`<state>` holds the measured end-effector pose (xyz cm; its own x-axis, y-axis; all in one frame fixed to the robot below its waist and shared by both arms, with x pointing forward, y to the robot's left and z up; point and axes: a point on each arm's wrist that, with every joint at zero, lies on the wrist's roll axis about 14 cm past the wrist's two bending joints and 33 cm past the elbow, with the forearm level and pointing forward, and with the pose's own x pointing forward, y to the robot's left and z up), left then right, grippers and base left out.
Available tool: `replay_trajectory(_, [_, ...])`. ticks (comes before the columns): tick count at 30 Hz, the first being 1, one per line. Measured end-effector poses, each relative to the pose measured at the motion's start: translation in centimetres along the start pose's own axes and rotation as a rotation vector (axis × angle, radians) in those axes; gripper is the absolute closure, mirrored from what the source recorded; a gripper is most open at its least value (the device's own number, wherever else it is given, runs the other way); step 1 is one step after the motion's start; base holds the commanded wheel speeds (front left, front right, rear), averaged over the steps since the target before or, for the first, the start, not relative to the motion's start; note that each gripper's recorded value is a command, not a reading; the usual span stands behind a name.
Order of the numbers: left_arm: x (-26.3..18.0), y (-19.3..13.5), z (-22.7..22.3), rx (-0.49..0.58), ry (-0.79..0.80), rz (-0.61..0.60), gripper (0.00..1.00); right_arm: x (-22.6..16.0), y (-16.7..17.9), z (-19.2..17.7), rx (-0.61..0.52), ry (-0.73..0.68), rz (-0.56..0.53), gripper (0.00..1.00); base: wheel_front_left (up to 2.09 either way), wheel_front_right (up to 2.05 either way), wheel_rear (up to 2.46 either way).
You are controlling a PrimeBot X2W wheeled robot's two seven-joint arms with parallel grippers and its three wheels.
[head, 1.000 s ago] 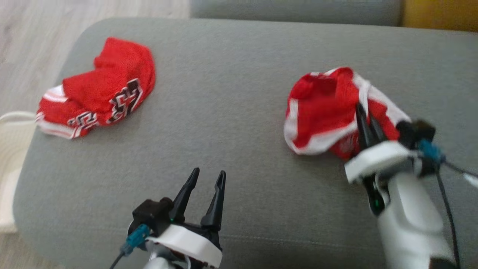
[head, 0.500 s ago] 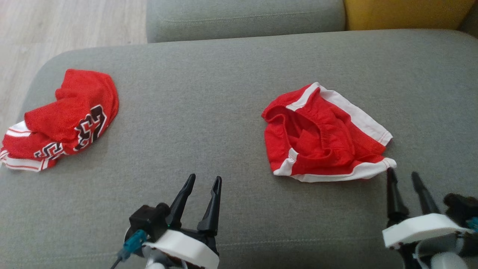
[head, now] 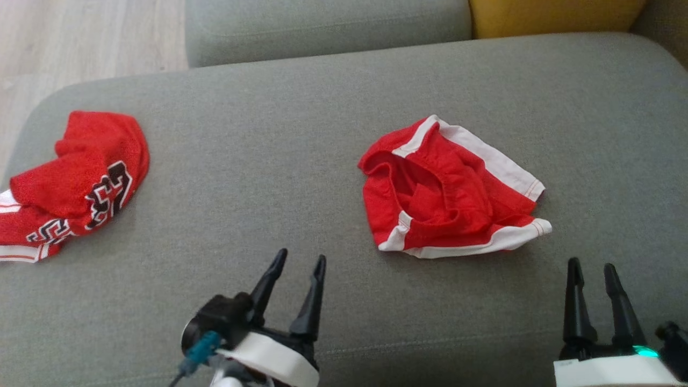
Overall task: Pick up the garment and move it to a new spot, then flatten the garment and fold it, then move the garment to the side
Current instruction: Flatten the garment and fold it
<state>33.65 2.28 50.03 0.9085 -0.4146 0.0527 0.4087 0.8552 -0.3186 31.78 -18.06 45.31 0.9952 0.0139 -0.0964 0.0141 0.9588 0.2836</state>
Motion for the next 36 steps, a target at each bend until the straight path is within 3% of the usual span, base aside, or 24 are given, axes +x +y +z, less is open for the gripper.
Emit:
replay_trajectory(10, [4.4,-4.2,-4.6,0.372,0.141,-0.333,0.0,0.7,-1.0,1.9,0.002,-0.062,-0.04,0.0,0.0,0.0,0.0])
replay_trajectory(17, [7.9,-5.4,-7.5,0.606,0.225,-0.548,0.0,0.8,-1.9,2.3,0.007,-0.076,-0.075,0.0,0.0,0.0,0.0])
replay_trajectory(24, [9.6,-5.2,-9.4,0.727,0.274,-0.646,0.0,0.4,-2.9,1.7,0.014,-0.059,-0.113,0.0,0.0,0.0,0.0])
replay_trajectory(36, [10.5,-6.6,-10.8,0.807,0.296,-0.77,0.0,0.4,-3.6,1.4,0.023,-0.049,-0.14,0.0,0.0,0.0,0.0])
